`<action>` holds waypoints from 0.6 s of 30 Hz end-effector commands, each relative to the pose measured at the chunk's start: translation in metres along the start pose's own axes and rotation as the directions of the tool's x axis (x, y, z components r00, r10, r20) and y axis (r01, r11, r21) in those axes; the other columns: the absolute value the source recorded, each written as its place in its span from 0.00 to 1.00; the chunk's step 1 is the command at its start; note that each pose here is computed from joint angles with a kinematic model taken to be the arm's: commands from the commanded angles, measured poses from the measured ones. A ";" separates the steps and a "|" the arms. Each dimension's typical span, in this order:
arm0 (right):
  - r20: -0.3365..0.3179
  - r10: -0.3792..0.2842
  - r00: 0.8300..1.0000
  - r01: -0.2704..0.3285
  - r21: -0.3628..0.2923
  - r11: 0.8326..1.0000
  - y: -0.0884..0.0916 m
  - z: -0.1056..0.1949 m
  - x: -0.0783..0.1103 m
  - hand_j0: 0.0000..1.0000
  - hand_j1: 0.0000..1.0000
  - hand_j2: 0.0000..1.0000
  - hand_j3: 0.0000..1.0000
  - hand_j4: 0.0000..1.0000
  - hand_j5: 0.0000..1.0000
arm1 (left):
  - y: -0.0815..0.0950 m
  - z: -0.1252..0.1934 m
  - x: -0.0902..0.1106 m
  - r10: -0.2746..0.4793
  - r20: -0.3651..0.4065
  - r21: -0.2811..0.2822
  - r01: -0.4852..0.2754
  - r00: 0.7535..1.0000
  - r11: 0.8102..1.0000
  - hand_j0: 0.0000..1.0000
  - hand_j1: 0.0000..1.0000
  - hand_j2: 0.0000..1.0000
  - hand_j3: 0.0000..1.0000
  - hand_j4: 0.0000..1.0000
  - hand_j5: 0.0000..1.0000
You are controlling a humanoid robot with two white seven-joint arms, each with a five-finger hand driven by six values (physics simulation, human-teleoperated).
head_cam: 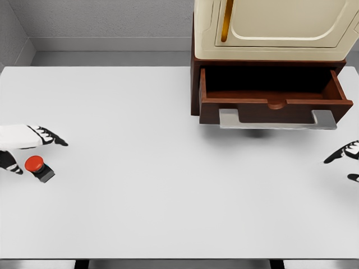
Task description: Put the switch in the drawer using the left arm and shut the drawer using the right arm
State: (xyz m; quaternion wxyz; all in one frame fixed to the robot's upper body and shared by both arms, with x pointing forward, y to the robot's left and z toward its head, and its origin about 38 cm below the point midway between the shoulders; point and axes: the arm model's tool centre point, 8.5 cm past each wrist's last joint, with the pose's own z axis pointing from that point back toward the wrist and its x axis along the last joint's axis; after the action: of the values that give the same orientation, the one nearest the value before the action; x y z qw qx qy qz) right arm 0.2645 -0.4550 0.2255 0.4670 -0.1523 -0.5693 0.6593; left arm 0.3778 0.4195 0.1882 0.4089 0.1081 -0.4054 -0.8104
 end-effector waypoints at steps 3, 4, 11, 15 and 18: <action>-0.024 -0.009 1.000 0.006 -0.151 0.988 -0.029 0.025 -0.002 0.62 0.62 0.62 0.62 0.62 0.62 | -0.010 -0.002 0.007 -0.003 0.018 -0.044 0.004 1.000 0.999 1.00 1.00 1.00 1.00 1.00 1.00; -0.027 -0.014 1.000 0.010 -0.145 0.989 -0.027 0.026 -0.002 0.62 0.62 0.62 0.62 0.62 0.62 | -0.012 -0.001 0.006 -0.001 0.015 -0.053 0.002 1.000 0.999 1.00 1.00 1.00 1.00 1.00 1.00; -0.029 -0.029 0.999 0.025 -0.118 0.993 -0.019 0.026 -0.003 0.62 0.62 0.62 0.62 0.62 0.62 | -0.018 -0.002 0.006 -0.005 0.014 -0.075 0.006 1.000 0.997 0.83 0.83 0.83 0.83 0.83 0.83; -0.016 -0.046 0.999 0.044 -0.093 0.995 -0.011 0.021 -0.002 0.64 0.64 0.64 0.64 0.64 0.64 | -0.017 -0.002 0.006 -0.005 0.013 -0.071 0.006 1.000 0.997 0.83 0.83 0.83 0.83 0.83 0.83; -0.013 -0.055 0.998 0.054 -0.086 0.995 -0.007 0.020 -0.002 0.64 0.64 0.64 0.64 0.64 0.64 | -0.016 0.005 0.002 -0.009 -0.004 -0.077 0.009 1.000 0.997 0.83 0.83 0.83 0.83 0.83 0.83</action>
State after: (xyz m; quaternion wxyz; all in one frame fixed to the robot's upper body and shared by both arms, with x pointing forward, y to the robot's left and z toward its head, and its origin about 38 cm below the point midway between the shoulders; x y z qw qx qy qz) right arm 0.2538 -0.4702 0.2390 0.4797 -0.1670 -0.5960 0.6219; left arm 0.3653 0.4223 0.1776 0.4073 0.0925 -0.3755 -0.8274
